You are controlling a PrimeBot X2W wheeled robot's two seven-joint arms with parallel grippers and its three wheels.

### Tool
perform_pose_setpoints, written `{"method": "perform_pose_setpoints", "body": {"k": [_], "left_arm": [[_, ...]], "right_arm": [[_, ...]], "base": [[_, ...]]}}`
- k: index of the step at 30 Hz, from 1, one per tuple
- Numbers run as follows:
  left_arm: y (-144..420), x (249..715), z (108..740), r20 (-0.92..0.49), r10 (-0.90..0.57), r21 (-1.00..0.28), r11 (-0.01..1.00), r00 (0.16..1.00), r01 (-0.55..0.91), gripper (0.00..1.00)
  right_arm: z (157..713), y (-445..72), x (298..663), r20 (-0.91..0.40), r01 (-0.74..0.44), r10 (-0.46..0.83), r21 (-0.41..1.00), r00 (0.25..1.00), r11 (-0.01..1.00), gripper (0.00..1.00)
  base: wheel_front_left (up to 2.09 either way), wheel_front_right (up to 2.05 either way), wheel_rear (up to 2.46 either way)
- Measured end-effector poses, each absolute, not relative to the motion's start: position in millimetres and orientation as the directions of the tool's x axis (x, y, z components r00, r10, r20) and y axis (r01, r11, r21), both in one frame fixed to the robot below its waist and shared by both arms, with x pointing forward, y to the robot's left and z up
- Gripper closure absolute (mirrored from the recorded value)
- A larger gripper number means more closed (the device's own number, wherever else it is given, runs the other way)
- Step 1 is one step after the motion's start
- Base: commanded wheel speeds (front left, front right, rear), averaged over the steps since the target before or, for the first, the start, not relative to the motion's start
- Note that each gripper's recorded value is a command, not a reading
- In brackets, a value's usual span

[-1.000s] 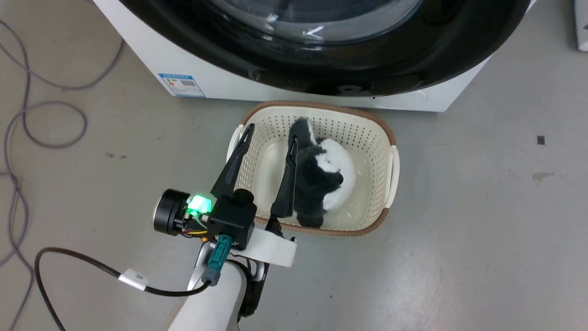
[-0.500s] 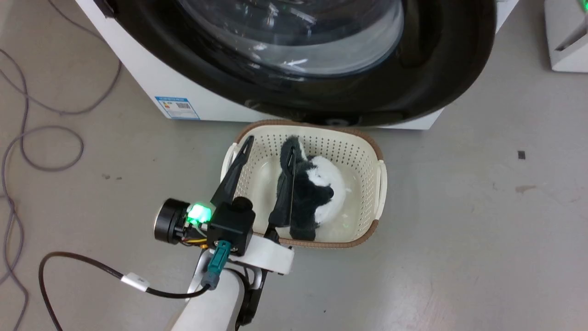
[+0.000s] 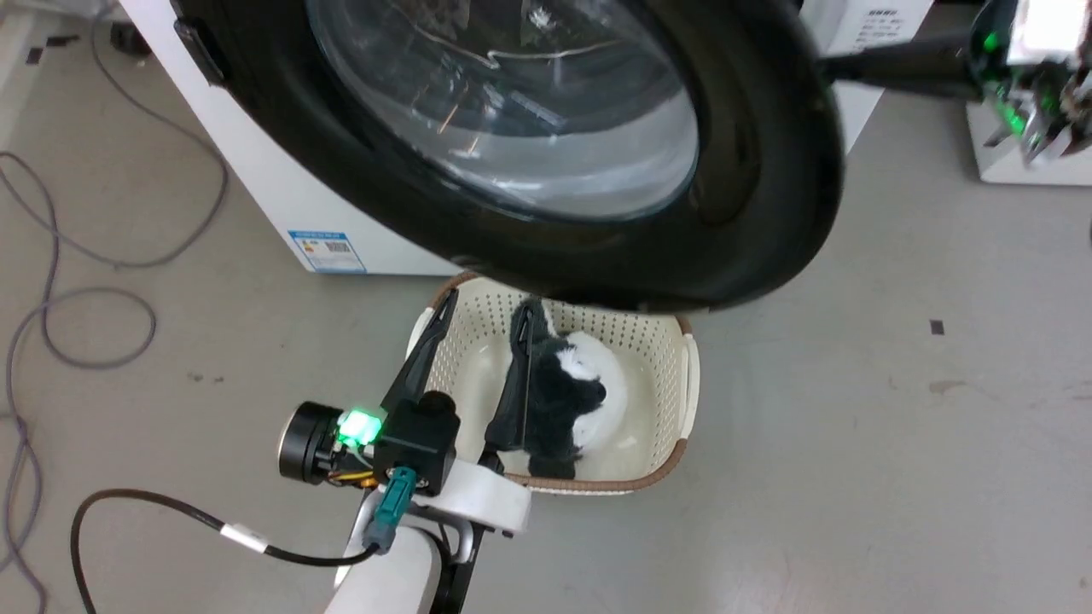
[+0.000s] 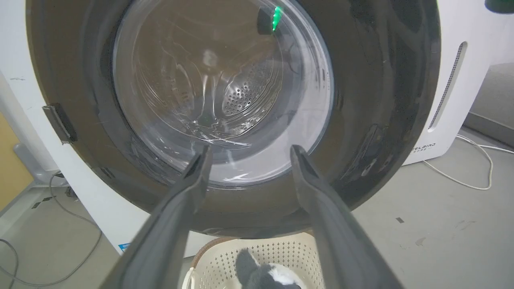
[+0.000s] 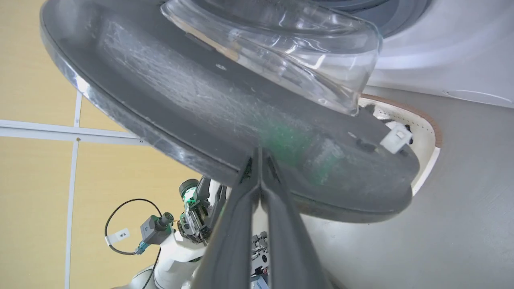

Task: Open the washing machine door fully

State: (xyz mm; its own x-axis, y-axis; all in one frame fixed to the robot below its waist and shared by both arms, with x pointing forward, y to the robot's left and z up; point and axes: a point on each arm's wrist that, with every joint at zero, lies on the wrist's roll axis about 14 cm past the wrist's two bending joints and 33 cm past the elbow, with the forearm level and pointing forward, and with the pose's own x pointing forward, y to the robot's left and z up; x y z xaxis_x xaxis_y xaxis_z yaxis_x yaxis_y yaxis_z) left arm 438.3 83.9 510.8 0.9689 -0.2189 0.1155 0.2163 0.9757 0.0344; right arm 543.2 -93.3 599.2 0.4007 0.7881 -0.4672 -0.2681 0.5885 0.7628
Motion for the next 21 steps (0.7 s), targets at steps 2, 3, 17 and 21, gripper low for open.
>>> {"method": "perform_pose_setpoints", "body": {"k": [2,3,17,21], "left_arm": [[84.0,435.1,510.4,0.112,-0.219,0.032,0.976,0.969,0.217,0.00],[83.5,433.9,510.5,0.112,-0.222,0.032,0.975,0.969,0.220,0.00],[95.5,416.0,513.0,0.105,-0.197,0.036,0.980,0.975,0.194,0.00],[103.2,407.2,511.9,0.098,-0.174,0.036,0.985,0.980,0.172,0.00]], "right_arm": [[598.9,-90.8,534.7,-0.465,-0.279,0.799,0.766,0.381,0.579,1.00],[598.4,-89.1,530.7,-0.464,-0.285,0.804,0.767,0.372,0.575,1.00],[583.2,-48.1,459.8,-0.406,-0.364,0.898,0.821,0.170,0.440,1.00],[581.3,-32.6,436.4,-0.380,-0.391,0.919,0.833,0.108,0.391,1.00]], "base": [[0.00,0.00,0.00],[0.00,0.00,0.00],[0.00,0.00,0.00],[0.00,0.00,0.00]]}}
